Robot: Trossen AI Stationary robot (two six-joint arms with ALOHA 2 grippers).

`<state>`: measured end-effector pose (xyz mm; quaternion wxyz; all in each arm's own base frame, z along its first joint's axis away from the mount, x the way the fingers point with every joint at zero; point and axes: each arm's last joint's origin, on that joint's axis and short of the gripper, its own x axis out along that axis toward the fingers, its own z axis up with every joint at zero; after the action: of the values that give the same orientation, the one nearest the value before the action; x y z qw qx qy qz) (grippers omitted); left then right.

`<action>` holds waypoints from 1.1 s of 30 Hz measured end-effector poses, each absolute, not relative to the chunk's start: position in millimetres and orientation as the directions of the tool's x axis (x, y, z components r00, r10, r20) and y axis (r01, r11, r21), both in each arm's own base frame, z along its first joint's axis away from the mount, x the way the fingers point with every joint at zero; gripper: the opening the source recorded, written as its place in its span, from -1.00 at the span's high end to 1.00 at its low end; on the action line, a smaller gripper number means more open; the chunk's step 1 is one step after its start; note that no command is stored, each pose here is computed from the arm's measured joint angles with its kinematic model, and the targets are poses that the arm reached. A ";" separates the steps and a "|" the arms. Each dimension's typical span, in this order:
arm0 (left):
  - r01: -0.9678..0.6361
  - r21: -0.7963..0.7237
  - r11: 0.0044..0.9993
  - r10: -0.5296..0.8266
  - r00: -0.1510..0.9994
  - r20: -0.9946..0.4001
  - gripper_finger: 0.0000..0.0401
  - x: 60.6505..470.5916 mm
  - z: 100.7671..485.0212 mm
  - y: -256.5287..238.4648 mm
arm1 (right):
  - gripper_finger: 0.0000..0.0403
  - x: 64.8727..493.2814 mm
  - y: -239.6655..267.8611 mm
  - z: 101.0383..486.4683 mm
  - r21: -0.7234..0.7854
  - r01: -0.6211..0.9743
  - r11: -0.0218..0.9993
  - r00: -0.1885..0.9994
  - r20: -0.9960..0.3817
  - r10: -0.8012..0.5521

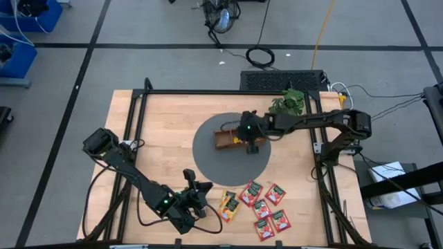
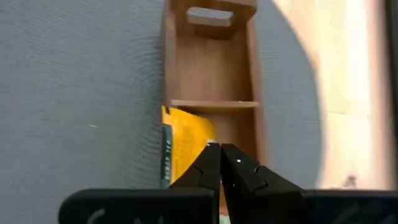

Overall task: Pick & Place Tea
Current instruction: Put the yellow tea bag into the middle compartment of the wooden organizer

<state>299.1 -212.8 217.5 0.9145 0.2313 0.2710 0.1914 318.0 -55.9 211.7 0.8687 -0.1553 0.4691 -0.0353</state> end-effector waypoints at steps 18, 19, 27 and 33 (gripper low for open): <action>-0.251 0.506 0.825 0.485 0.774 -0.407 0.82 303.1 217.7 -207.9 | 1.00 323.6 -25.4 178.2 -0.029 -0.167 0.985 0.470 -0.881 0.054; -0.251 0.507 0.824 0.487 0.773 -0.408 0.82 303.3 217.6 -207.4 | 1.00 325.1 -29.4 176.0 -0.050 -0.154 0.987 0.473 -0.881 0.030; -0.252 0.511 0.822 0.491 0.767 -0.412 0.82 303.0 216.9 -206.3 | 1.00 321.1 -72.8 181.6 -0.131 -0.043 0.990 0.510 -0.855 -0.090; -0.253 0.512 0.821 0.495 0.763 -0.416 0.82 302.2 216.1 -205.7 | 1.00 317.7 -98.6 181.2 -0.147 0.023 0.989 0.524 -0.841 -0.137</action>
<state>302.2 -205.7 216.1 0.9131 0.2185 0.2768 0.2048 317.7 -98.6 181.2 0.8709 -0.0585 0.4858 -0.0459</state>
